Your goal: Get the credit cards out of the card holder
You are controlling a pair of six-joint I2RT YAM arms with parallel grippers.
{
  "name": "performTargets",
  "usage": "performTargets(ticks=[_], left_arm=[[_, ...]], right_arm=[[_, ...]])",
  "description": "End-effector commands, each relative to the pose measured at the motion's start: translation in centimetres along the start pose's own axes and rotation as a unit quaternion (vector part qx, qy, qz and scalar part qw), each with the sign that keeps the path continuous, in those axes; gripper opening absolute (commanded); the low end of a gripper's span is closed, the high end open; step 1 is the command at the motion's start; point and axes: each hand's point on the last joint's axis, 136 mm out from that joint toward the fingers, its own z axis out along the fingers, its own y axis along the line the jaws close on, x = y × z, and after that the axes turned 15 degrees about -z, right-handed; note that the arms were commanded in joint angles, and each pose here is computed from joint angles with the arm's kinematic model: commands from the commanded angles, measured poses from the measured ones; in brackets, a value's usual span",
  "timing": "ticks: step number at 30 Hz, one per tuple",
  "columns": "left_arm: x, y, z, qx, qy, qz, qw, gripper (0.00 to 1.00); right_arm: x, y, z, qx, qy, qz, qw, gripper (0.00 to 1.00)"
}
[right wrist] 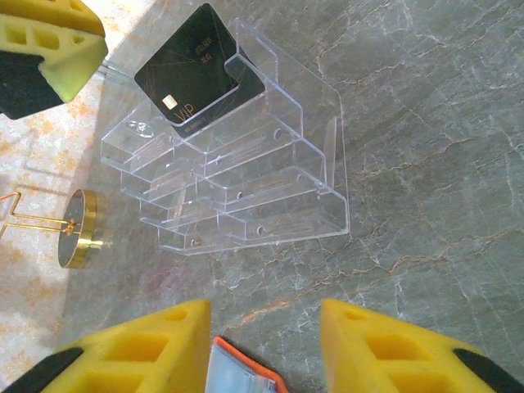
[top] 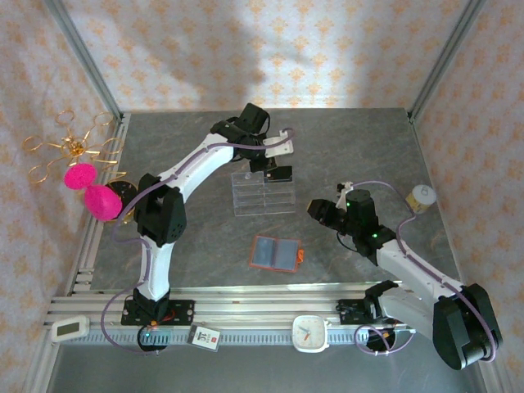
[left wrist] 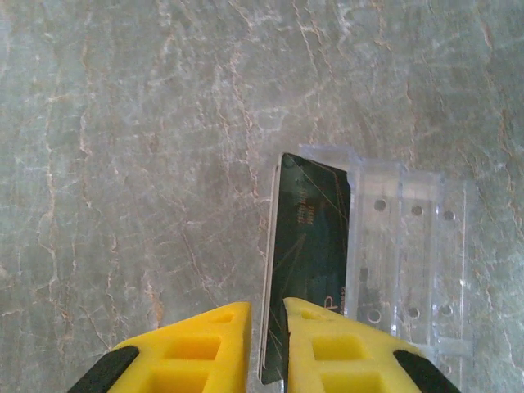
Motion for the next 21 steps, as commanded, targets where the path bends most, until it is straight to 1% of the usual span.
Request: performTargets(ticks=[1, 3, 6, 9, 11, 12, 13, 14, 16, 17, 18, 19, 21], left_arm=[[-5.2, -0.3, -5.0, -0.014, -0.095, -0.018, 0.995, 0.20], [-7.2, -1.0, -7.7, -0.009, -0.148, -0.035, 0.988, 0.21], [-9.2, -2.7, -11.4, 0.009, -0.239, -0.082, 0.968, 0.23], [-9.4, -4.4, -14.4, 0.021, -0.327, -0.145, 0.934, 0.26], [-8.4, -6.4, -16.1, 0.057, -0.379, -0.189, 0.904, 0.28], [-7.8, -6.8, -16.7, 0.064, -0.400, -0.216, 0.888, 0.29], [-7.3, -7.3, -17.9, 0.077, -0.431, -0.246, 0.865, 0.30], [-6.2, -8.1, -18.2, 0.095, -0.447, -0.268, 0.848, 0.31], [-3.8, -8.5, -18.1, 0.101, -0.457, -0.333, 0.819, 0.31], [-2.6, -9.1, -17.8, 0.109, -0.454, -0.354, 0.810, 0.30], [-1.3, -9.2, -17.4, 0.103, -0.450, -0.378, 0.802, 0.30], [0.2, -9.3, -16.9, 0.094, -0.446, -0.408, 0.791, 0.30], [2.6, -10.3, -16.4, 0.095, -0.444, -0.439, 0.775, 0.30]], right_arm=[[-1.6, 1.8, -0.3, -0.033, -0.018, -0.027, 0.999, 0.41], [-1.2, 2.3, -0.2, -0.035, -0.011, -0.041, 0.998, 0.42], [-0.1, 3.7, 0.4, -0.021, 0.009, -0.082, 0.996, 0.42], [1.2, 5.5, 0.9, -0.018, 0.024, -0.116, 0.993, 0.42], [2.4, 6.9, 1.3, -0.016, 0.036, -0.141, 0.989, 0.43], [3.1, 7.4, 1.5, -0.013, 0.043, -0.154, 0.987, 0.43], [3.9, 7.9, 1.8, -0.008, 0.052, -0.169, 0.984, 0.44], [4.7, 8.4, 2.2, -0.001, 0.061, -0.184, 0.981, 0.44], [6.2, 9.4, 2.9, 0.010, 0.076, -0.214, 0.974, 0.44], [7.3, 9.6, 3.6, 0.024, 0.088, -0.233, 0.968, 0.44], [8.0, 9.9, 4.0, 0.032, 0.094, -0.247, 0.964, 0.45], [8.9, 10.2, 4.5, 0.040, 0.103, -0.263, 0.958, 0.45], [10.1, 10.6, 5.6, 0.054, 0.118, -0.282, 0.951, 0.45]])
